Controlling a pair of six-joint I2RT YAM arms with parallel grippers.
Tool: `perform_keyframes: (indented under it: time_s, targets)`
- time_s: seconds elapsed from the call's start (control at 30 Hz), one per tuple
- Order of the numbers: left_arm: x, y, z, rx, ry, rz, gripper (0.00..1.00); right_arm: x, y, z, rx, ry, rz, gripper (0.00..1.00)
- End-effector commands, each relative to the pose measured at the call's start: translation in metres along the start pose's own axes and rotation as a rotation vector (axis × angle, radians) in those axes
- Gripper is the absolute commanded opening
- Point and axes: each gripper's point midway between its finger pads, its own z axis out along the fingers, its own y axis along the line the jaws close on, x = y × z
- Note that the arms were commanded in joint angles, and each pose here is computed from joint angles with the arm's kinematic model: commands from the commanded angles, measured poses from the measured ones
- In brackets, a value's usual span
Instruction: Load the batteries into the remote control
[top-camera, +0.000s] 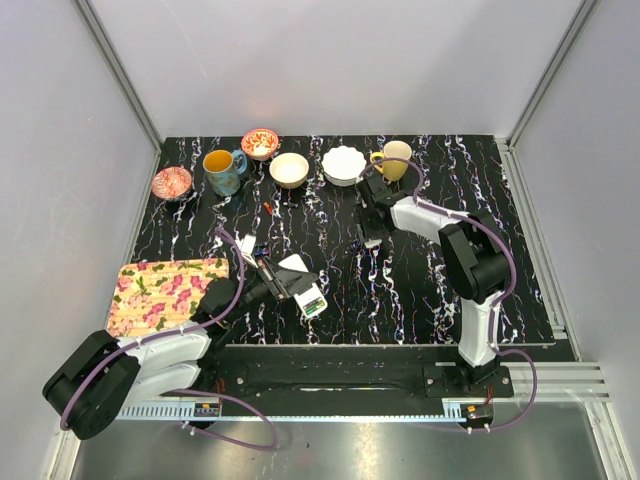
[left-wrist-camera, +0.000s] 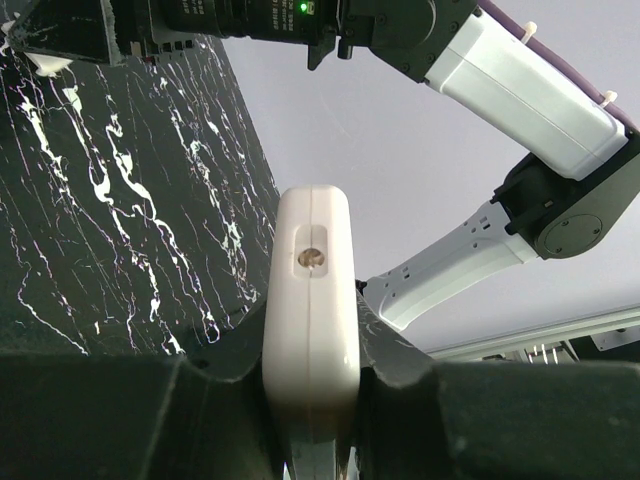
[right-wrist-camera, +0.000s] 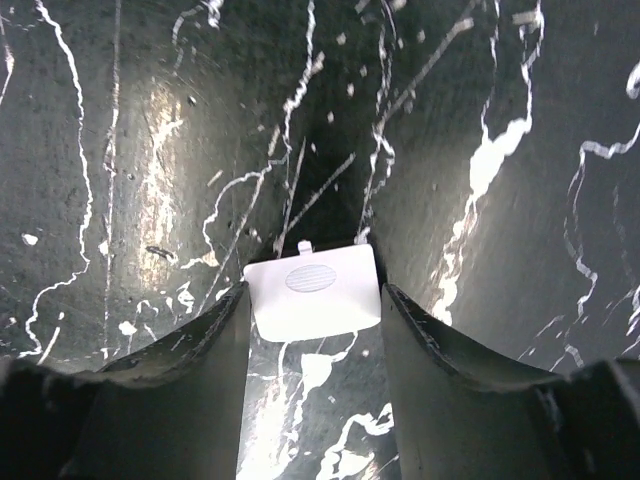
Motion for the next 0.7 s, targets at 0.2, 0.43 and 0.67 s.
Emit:
perform_keyframes:
  time_s: [0.2, 0.43, 0.67]
  targets:
    - [-0.006, -0.030, 0.002, 0.113, -0.012, 0.036, 0.00, 0.060, 0.007, -0.016, 0.033, 0.177, 0.187, 0.70]
    - [-0.008, -0.031, 0.003, 0.110, -0.016, 0.042, 0.00, 0.069, 0.001, -0.017, 0.029, 0.206, 0.086, 0.71]
    - [-0.008, -0.031, 0.006, 0.107, -0.006, 0.043, 0.00, 0.074, -0.003, -0.022, 0.027, 0.230, -0.012, 0.68]
